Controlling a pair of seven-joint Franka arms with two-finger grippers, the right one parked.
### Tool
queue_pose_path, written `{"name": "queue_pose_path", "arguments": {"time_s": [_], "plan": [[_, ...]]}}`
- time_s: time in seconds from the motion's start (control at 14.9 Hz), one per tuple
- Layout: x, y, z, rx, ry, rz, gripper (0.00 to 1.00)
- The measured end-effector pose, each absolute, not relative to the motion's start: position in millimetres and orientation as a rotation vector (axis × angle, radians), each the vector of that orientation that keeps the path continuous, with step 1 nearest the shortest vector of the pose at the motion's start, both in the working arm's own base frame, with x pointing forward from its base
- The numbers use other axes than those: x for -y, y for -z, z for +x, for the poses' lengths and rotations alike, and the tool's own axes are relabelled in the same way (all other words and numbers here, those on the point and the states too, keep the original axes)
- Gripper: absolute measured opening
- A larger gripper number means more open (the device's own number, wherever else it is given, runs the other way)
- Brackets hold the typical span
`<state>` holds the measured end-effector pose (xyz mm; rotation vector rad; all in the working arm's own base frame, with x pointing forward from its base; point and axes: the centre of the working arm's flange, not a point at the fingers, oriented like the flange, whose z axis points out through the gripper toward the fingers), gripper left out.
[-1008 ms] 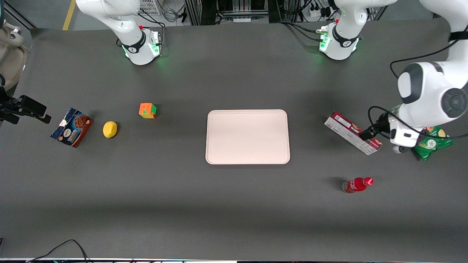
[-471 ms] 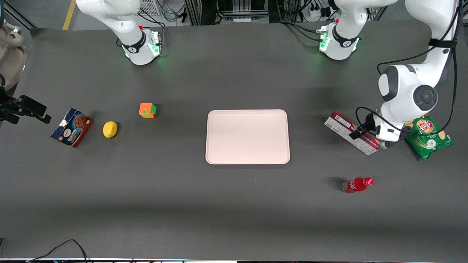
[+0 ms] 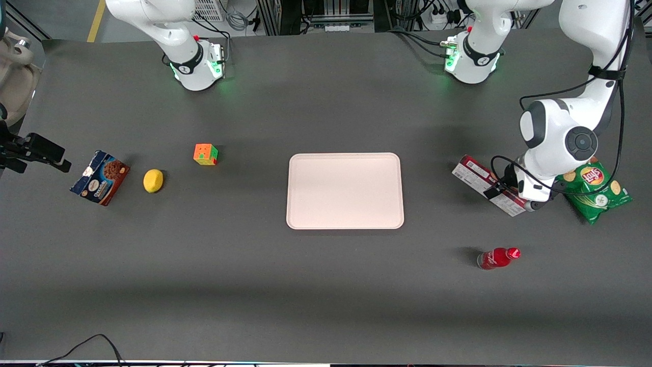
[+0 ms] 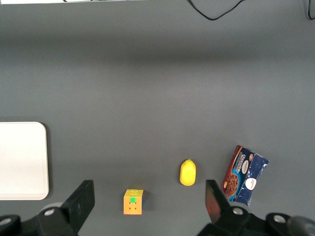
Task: Place red cookie box on tray
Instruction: 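Close the left gripper on the end of the shortbread box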
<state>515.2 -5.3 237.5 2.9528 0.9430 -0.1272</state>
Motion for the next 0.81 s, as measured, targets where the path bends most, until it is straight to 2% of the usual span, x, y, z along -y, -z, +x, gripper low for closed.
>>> {"name": "queue_pose_path", "arguments": {"time_s": [0.27,0.34,0.61,0.74,0.81], "plan": [[0.5,-228.5,514.7,-0.958,0.129,2.951,0.92],[0.7,-227.6,514.3,-0.958,0.132,2.952,0.86],[6.2,-226.6,513.3,-0.942,0.137,2.958,0.39],[9.4,-226.7,513.2,-0.933,0.137,2.961,0.36],[10.4,-227.1,513.6,-0.930,0.137,2.962,0.30]]}}
